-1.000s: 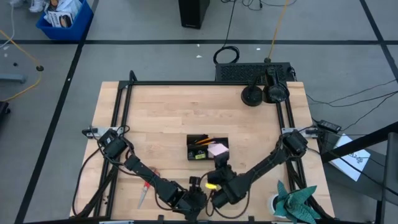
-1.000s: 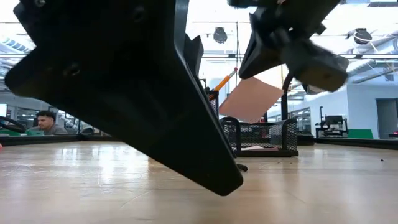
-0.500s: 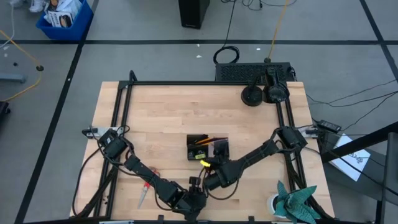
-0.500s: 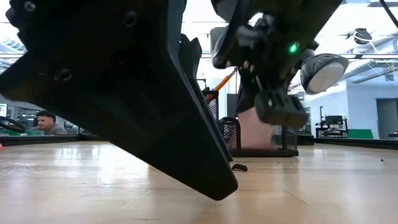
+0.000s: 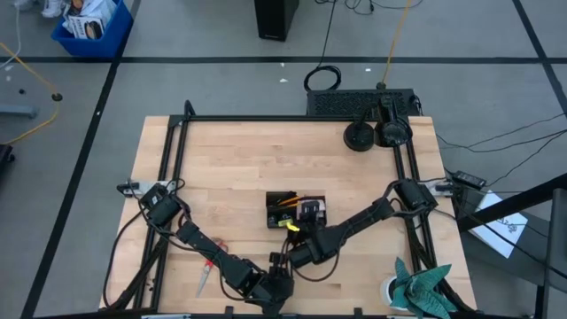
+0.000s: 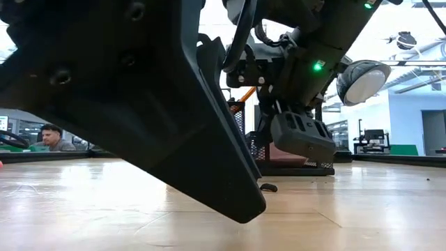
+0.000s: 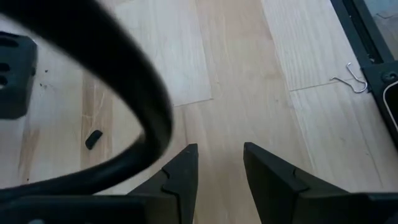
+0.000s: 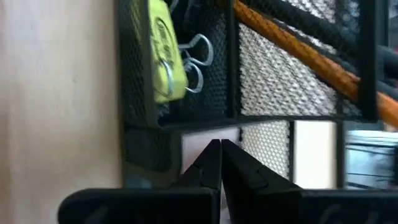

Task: Pick and place office supplies into organizer
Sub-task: Put the sticky notes into the right section of the desk organizer

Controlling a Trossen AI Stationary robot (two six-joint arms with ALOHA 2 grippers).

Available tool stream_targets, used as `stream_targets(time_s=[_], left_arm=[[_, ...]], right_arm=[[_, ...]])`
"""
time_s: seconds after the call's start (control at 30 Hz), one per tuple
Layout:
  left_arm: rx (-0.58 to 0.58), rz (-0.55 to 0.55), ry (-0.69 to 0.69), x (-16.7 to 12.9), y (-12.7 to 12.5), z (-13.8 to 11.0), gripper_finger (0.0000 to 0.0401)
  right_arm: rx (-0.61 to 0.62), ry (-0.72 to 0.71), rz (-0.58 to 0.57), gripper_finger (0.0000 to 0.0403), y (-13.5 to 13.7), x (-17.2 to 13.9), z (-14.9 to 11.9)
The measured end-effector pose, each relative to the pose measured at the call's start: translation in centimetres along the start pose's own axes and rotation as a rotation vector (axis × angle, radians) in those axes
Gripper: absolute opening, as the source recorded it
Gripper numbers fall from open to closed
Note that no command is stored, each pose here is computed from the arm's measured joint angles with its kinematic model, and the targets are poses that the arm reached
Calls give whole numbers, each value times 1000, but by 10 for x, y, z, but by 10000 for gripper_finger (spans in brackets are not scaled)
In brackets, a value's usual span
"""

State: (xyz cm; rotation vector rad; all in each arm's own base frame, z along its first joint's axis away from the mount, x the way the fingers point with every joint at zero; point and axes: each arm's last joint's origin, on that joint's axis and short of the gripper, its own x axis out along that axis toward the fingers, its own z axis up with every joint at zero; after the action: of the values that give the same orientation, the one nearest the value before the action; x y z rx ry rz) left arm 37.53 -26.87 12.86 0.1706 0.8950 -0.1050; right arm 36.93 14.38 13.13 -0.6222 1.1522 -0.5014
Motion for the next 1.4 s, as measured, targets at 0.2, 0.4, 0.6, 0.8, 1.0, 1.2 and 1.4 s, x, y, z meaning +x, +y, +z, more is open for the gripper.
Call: stream_targets(time_s=[0.2, 0.4, 0.6, 0.8, 1.0, 1.2, 1.4], left_arm=[[0, 0, 0, 0, 0, 0, 136], [-2, 0, 0, 0, -1, 0, 136], [0, -2, 0, 0, -1, 0, 136], [-3, 15, -43, 0, -1, 4, 136], [-55, 26, -115, -1, -2, 10, 136], [-124, 39, -180, -1, -1, 17, 136], [-216, -25, -154, -1, -1, 16, 136]], right_arm=[[36, -6, 22, 0, -1, 2, 3], [58, -12, 79, 2, 1, 2, 5], [97, 15, 189, 40, 3, 2, 6], [106, 12, 201, 116, 0, -2, 7], [111, -25, 153, 182, -13, -13, 8], [98, -33, 143, 206, -22, -20, 7], [104, -23, 164, 198, -21, -20, 6]])
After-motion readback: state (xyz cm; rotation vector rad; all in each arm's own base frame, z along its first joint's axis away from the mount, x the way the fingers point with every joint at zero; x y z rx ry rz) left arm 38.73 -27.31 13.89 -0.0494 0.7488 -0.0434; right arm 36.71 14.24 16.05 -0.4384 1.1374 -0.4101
